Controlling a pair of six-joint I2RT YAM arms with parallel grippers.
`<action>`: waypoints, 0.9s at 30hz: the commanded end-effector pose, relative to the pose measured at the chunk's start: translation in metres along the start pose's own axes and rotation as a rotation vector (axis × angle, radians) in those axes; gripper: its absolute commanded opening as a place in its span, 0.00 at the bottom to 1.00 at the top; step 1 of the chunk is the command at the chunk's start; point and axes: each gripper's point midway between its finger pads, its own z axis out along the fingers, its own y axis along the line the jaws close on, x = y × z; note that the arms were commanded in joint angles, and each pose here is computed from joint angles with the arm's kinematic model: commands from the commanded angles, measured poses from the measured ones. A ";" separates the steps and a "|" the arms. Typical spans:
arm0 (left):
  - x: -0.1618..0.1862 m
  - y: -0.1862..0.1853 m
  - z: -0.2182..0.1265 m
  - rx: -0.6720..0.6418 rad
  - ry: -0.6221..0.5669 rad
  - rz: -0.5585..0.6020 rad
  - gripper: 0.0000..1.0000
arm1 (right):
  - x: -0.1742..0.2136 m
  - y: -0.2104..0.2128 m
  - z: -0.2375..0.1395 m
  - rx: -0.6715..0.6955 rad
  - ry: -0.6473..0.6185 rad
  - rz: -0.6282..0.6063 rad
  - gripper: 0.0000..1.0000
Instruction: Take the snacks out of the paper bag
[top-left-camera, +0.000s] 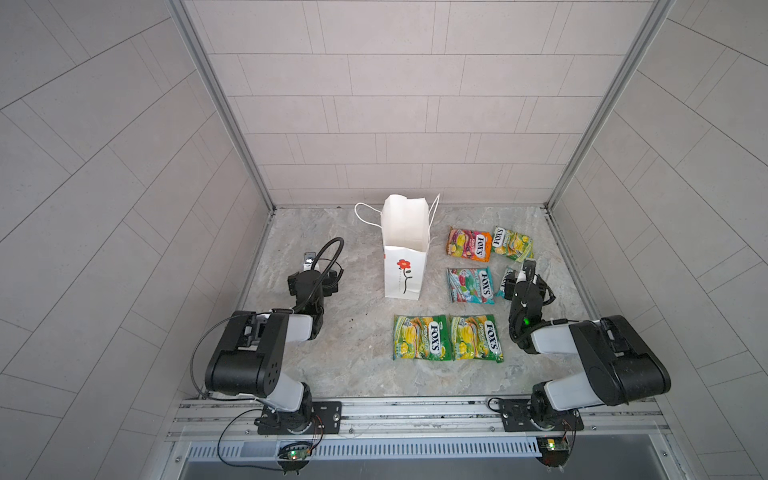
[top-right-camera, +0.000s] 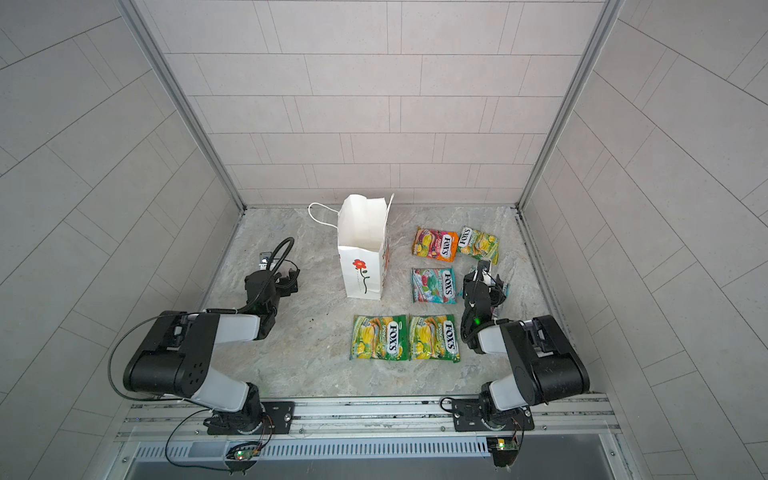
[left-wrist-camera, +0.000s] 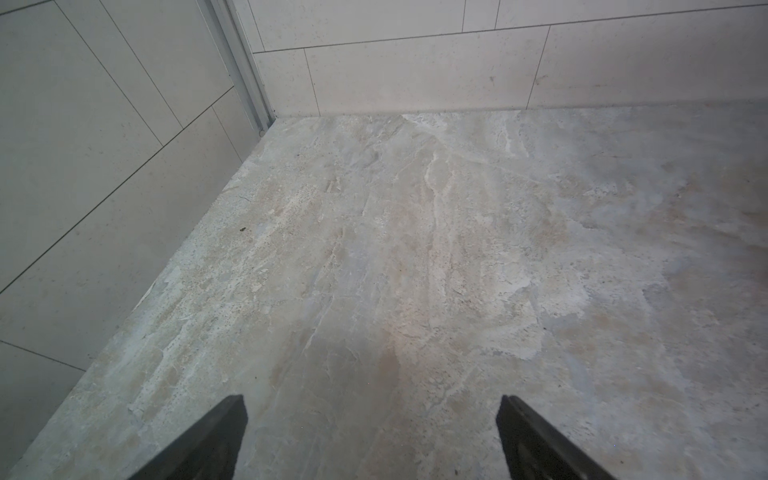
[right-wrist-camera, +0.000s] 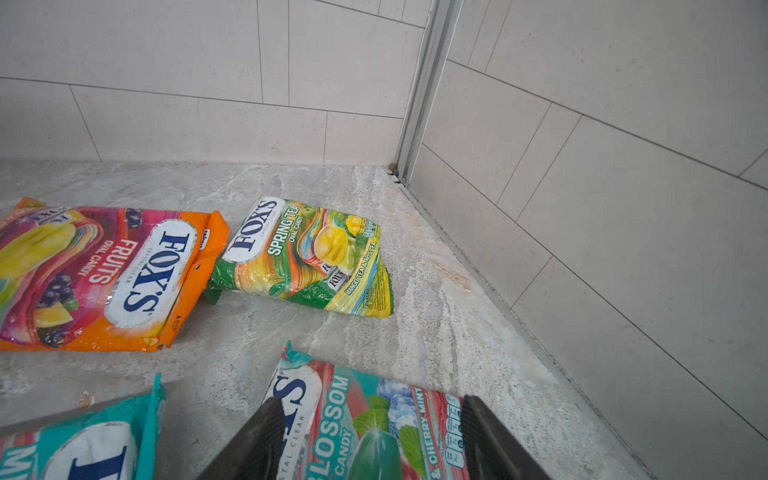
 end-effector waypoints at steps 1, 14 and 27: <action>-0.007 0.001 0.004 0.005 -0.043 -0.031 1.00 | -0.009 0.005 0.004 -0.021 -0.035 0.000 0.69; -0.003 0.001 0.008 -0.002 -0.037 -0.023 1.00 | 0.004 0.024 0.019 -0.072 0.030 -0.056 0.99; -0.003 0.001 0.008 -0.002 -0.035 -0.022 1.00 | 0.004 0.024 0.019 -0.071 0.029 -0.056 0.99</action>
